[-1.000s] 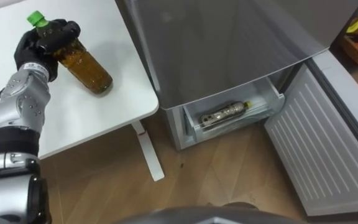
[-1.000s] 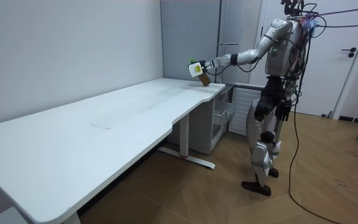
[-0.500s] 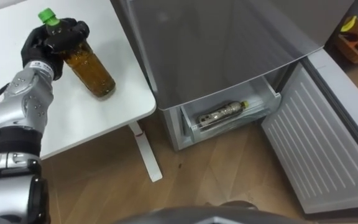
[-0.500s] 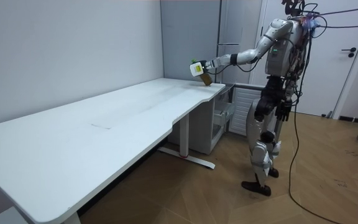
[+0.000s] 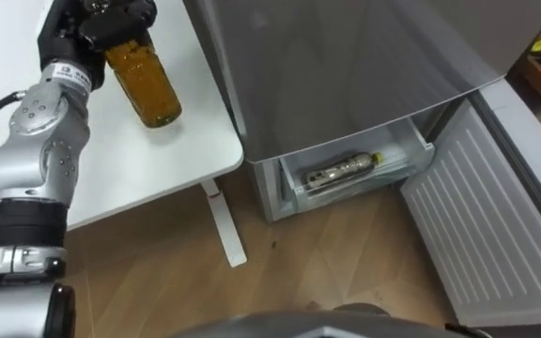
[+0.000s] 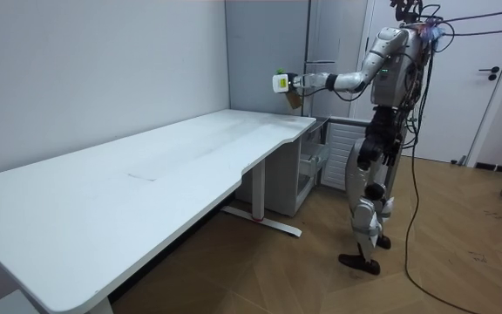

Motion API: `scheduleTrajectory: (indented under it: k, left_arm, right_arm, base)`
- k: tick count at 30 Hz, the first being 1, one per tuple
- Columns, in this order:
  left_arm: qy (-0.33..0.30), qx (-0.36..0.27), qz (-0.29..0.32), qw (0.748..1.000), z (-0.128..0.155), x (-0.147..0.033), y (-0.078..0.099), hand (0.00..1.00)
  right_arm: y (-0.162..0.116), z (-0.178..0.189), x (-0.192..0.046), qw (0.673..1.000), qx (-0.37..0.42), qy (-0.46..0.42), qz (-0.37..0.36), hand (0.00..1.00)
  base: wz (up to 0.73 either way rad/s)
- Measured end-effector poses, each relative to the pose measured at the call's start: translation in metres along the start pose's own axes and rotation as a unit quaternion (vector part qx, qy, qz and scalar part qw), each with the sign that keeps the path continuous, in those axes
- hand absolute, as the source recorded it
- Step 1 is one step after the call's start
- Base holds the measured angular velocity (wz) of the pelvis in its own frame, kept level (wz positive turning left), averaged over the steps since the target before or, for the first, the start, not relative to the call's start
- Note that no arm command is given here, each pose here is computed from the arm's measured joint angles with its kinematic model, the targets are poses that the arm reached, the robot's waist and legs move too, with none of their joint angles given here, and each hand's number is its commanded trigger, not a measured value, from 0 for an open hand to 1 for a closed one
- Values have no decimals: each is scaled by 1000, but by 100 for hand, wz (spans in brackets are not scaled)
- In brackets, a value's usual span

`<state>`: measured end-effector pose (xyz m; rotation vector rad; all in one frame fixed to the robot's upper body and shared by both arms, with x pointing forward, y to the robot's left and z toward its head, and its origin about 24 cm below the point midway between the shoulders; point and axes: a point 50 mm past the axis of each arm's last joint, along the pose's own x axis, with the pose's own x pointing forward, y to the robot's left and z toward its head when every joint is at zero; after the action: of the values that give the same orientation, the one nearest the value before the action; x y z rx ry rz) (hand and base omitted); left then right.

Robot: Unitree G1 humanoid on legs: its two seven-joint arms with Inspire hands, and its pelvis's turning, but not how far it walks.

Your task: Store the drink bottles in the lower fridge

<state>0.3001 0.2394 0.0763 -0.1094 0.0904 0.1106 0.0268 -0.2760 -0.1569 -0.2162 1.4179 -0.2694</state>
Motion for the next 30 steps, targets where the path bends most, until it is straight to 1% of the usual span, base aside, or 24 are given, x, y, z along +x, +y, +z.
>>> scheduleTrajectory:
  k: [2,5,7,10,12,16,20,24,28,30]
  left_arm:
    - [-1,-7,-5,1000,-3,-5,-4,100]
    - [19,-11,-6,1000,-18,-15,-3,100]
    - [34,-20,-8,999,-29,-20,-7,100]
    - [37,-12,-10,999,-34,-28,-10,100]
    - [31,-12,-14,999,-33,-33,-11,100]
    - [7,-15,-24,1000,-24,-40,-16,100]
    - [-14,-22,-36,999,-16,-42,-21,100]
    - [-15,-34,-40,998,-20,-52,-24,100]
    - [-1,-42,-44,998,-28,-57,-24,100]
    - [3,-61,-48,997,-31,-59,-26,100]
  right_arm:
    - [1,4,0,1000,0,-6,1,0]
    - [2,13,-1,1000,3,-24,-6,0]
    - [4,25,-2,999,-7,-51,-10,0]
    - [10,38,-2,997,-18,-78,-2,0]
    - [13,38,-2,997,-22,-81,3,0]
    - [22,38,-3,996,1,-82,21,0]
    - [24,37,-2,996,4,-83,28,0]
    - [27,38,-3,996,-8,-85,30,0]
    - [28,44,-3,995,-13,-93,31,0]
    - [30,47,-3,995,-18,-97,33,0]
  base:
    - [8]
    - [0]
    - [-2]
    - [0]
    - [14]
    - [23]
    - [20]
    - [13]
    - [10]
    - [14]
